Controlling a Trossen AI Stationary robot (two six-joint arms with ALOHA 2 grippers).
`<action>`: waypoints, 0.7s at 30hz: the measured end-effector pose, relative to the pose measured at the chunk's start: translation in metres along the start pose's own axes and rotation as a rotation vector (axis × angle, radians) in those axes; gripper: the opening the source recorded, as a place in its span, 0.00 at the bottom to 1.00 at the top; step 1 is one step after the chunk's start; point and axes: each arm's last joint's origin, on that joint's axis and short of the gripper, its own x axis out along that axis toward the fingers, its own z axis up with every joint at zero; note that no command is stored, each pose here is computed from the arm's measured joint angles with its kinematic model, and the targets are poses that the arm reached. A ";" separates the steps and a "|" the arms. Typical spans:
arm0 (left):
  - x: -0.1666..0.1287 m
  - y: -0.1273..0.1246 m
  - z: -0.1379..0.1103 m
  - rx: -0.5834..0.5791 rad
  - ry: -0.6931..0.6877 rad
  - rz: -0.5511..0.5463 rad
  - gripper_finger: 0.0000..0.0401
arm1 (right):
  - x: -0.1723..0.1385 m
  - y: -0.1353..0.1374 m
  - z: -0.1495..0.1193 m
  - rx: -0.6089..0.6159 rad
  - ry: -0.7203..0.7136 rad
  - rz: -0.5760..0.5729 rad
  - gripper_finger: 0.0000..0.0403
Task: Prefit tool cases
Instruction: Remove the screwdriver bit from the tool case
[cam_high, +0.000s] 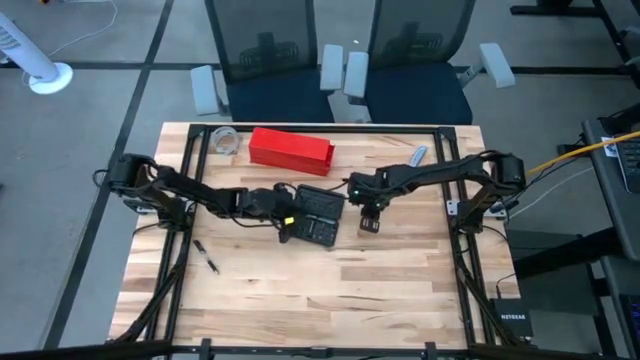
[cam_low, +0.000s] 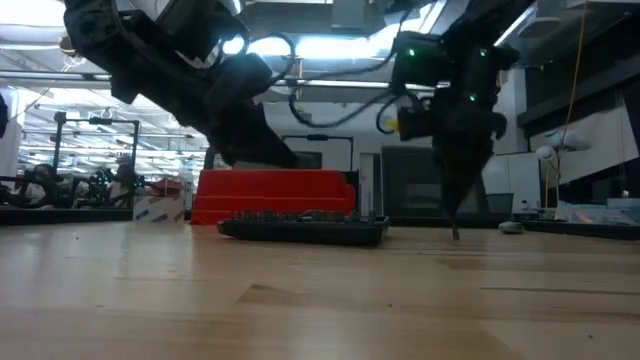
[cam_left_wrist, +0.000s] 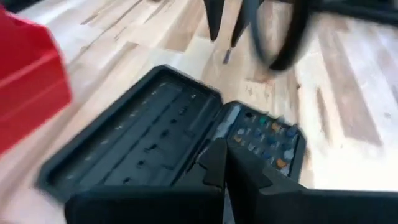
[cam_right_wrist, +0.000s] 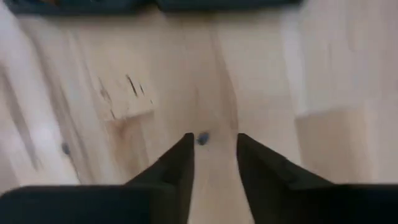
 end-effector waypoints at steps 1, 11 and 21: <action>-0.004 0.002 0.003 0.008 0.004 0.006 0.00 | -0.003 0.001 0.003 -0.017 -0.011 0.016 0.35; -0.036 0.010 -0.006 0.054 0.252 0.063 0.00 | -0.018 0.044 0.041 -0.264 -0.220 0.111 0.36; -0.030 0.008 -0.035 -0.001 0.264 0.054 0.00 | 0.010 0.078 0.042 -0.320 -0.186 0.098 0.26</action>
